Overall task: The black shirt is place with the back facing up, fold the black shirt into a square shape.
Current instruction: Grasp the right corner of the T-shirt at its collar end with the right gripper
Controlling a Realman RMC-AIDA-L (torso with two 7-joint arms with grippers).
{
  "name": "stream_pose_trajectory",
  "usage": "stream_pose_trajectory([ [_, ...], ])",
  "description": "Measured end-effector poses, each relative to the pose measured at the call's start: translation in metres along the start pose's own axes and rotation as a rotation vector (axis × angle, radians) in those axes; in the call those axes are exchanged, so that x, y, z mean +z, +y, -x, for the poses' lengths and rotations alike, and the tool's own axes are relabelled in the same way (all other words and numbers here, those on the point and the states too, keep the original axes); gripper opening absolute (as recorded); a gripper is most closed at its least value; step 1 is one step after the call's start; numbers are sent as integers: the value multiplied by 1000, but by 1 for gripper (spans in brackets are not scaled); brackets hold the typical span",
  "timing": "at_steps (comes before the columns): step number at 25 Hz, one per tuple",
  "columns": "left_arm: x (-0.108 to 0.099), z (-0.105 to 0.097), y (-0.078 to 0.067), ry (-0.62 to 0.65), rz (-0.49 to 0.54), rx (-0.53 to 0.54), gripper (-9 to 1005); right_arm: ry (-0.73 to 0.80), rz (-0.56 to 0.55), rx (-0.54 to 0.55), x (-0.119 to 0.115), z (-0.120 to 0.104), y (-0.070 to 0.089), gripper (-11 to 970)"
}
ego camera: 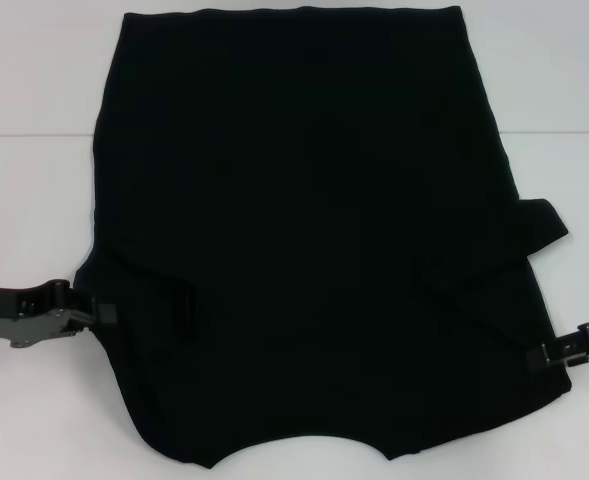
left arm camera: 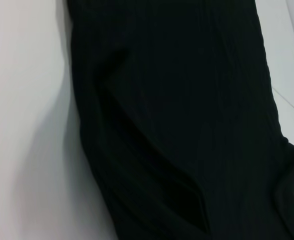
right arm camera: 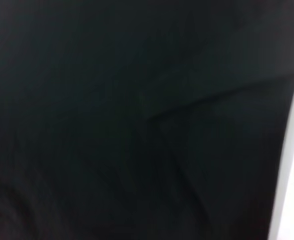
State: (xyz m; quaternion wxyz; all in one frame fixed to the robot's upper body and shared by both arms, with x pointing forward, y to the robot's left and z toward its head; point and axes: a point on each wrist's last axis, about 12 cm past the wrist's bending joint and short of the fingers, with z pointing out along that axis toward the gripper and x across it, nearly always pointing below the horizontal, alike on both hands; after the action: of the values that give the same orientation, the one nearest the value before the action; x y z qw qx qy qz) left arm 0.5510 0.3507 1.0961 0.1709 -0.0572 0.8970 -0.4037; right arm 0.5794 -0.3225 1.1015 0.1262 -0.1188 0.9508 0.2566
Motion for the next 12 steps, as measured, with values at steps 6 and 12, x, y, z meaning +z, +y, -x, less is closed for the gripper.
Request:
stream_pose_trajectory([
  [6, 0, 1, 0, -7, 4, -2, 74, 11, 5, -7, 8, 2, 4, 745],
  [12, 0, 3, 0, -11, 8, -6, 74, 20, 20, -20, 13, 6, 11, 744],
])
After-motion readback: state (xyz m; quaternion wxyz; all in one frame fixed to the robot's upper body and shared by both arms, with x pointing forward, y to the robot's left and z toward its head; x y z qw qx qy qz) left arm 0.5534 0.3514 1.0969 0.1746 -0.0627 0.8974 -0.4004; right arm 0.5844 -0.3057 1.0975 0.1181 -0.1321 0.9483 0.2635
